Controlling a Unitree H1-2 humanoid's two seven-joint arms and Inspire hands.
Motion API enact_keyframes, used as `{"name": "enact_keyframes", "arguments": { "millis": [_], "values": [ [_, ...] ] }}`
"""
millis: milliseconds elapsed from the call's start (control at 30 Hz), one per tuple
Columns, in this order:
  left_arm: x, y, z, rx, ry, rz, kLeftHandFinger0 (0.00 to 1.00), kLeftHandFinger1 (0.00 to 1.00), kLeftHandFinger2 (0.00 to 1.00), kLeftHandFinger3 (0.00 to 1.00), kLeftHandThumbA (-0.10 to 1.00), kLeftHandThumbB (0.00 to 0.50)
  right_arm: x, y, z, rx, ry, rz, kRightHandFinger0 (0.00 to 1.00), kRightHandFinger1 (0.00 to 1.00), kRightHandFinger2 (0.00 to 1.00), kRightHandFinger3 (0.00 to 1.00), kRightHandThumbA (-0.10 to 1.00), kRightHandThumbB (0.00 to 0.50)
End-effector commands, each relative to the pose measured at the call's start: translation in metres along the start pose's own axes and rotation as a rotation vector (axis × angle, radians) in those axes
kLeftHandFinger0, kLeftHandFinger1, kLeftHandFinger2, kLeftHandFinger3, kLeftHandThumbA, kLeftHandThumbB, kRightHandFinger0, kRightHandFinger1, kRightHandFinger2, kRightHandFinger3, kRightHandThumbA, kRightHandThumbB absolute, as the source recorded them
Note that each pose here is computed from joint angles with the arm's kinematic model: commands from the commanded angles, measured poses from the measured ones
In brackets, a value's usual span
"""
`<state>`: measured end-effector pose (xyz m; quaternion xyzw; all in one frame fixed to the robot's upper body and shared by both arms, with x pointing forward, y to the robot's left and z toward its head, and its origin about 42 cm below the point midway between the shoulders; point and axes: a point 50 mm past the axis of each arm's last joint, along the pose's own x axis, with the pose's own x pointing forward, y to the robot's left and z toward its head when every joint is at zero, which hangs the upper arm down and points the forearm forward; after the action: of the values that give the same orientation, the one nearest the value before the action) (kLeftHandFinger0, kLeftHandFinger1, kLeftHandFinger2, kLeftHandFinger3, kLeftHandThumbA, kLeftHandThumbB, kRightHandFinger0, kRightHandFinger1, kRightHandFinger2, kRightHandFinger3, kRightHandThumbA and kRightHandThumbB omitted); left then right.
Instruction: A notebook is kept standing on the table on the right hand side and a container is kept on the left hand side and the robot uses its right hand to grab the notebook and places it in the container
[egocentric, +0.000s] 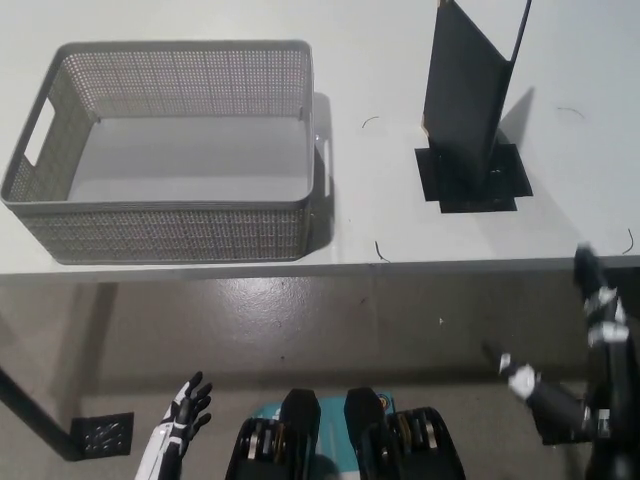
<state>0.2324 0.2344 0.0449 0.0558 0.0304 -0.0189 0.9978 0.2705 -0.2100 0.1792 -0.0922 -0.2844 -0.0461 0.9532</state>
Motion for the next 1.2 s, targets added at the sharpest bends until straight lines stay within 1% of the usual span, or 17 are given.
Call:
{"name": "enact_keyframes", "arguments": {
  "millis": [0,33,200,233,333,433,567,667,700,733,767,800,867,967,1033,1067,1167],
  "values": [
    [0.001,0.0,0.012,0.038,-0.075,-0.014,1.0,1.0,1.0,1.0,1.0,0.241,0.043,0.002,0.009,0.02,-0.042,-0.031,1.0,1.0,1.0,1.0,0.92,0.283],
    [0.001,0.001,0.012,0.042,-0.073,-0.008,1.0,1.0,1.0,1.0,1.0,0.247,0.056,0.005,0.007,0.007,-0.037,-0.03,1.0,1.0,1.0,1.0,0.92,0.277],
    [-0.001,0.001,0.01,0.037,-0.075,-0.014,1.0,1.0,1.0,1.0,1.0,0.24,0.103,0.013,-0.01,0.06,0.042,-0.026,1.0,1.0,1.0,1.0,0.96,0.317],
    [-0.002,0.001,0.008,0.036,-0.076,-0.011,1.0,1.0,1.0,1.0,1.0,0.24,0.114,0.014,-0.018,0.069,0.068,-0.025,1.0,1.0,1.0,1.0,0.98,0.314],
    [-0.002,0.001,0.009,0.041,-0.074,-0.005,1.0,1.0,1.0,1.0,1.0,0.245,0.14,0.018,-0.038,0.103,0.117,-0.027,1.0,1.0,1.0,1.0,0.99,0.257],
    [-0.003,0.001,0.008,0.044,-0.078,-0.008,1.0,1.0,1.0,1.0,1.0,0.236,0.166,0.022,-0.055,0.147,0.157,-0.036,1.0,1.0,1.0,1.0,1.0,0.289],
    [-0.004,-0.001,0.004,0.04,-0.084,-0.011,1.0,1.0,1.0,1.0,1.0,0.223,0.185,0.026,-0.068,0.163,0.184,-0.05,1.0,1.0,1.0,1.0,1.0,0.272],
    [-0.006,-0.002,0.004,0.041,-0.079,-0.004,1.0,1.0,1.0,1.0,1.0,0.227,0.203,0.028,-0.076,0.174,0.218,-0.061,1.0,1.0,1.0,1.0,1.0,0.319],
    [-0.006,-0.002,0.004,0.041,-0.079,-0.004,1.0,1.0,1.0,1.0,1.0,0.227,0.204,0.028,-0.076,0.174,0.218,-0.061,1.0,1.0,1.0,1.0,1.0,0.319],
    [-0.006,-0.002,0.005,0.035,-0.076,-0.004,1.0,1.0,1.0,1.0,1.0,0.238,0.215,0.028,-0.078,0.187,0.238,-0.075,1.0,1.0,1.0,1.0,1.0,0.353],
    [-0.006,-0.001,0.005,0.035,-0.074,-0.004,1.0,1.0,1.0,1.0,1.0,0.239,0.219,0.028,-0.079,0.181,0.249,-0.077,1.0,1.0,1.0,1.0,1.0,0.365],
    [-0.007,-0.001,0.005,0.035,-0.074,-0.006,1.0,1.0,1.0,1.0,1.0,0.24,0.221,0.027,-0.08,0.177,0.26,-0.079,1.0,1.0,1.0,1.0,1.0,0.371],
    [-0.008,-0.001,0.005,0.036,-0.072,-0.006,1.0,1.0,1.0,1.0,1.0,0.246,0.23,0.025,-0.085,0.179,0.289,-0.083,1.0,1.0,1.0,1.0,1.0,0.35],
    [-0.012,-0.002,0.002,0.035,-0.065,-0.014,1.0,1.0,1.0,1.0,1.0,0.231,0.24,0.022,-0.093,0.161,0.331,-0.086,1.0,1.0,1.0,1.0,1.0,0.376],
    [-0.013,-0.003,0.002,0.03,-0.065,-0.022,1.0,1.0,1.0,1.0,1.0,0.226,0.256,0.025,-0.094,0.145,0.362,-0.083,1.0,1.0,1.0,1.0,1.0,0.446],
    [-0.013,-0.004,0.001,0.02,-0.057,-0.017,1.0,1.0,1.0,1.0,1.0,0.234,0.266,0.028,-0.093,0.141,0.377,-0.079,1.0,1.0,1.0,1.0,1.0,0.463],
    [-0.016,-0.005,0.0,0.012,-0.052,-0.018,1.0,1.0,1.0,1.0,1.0,0.239,0.278,0.034,-0.094,0.167,0.41,-0.07,1.0,1.0,1.0,1.0,1.0,0.458]
  ]
}}
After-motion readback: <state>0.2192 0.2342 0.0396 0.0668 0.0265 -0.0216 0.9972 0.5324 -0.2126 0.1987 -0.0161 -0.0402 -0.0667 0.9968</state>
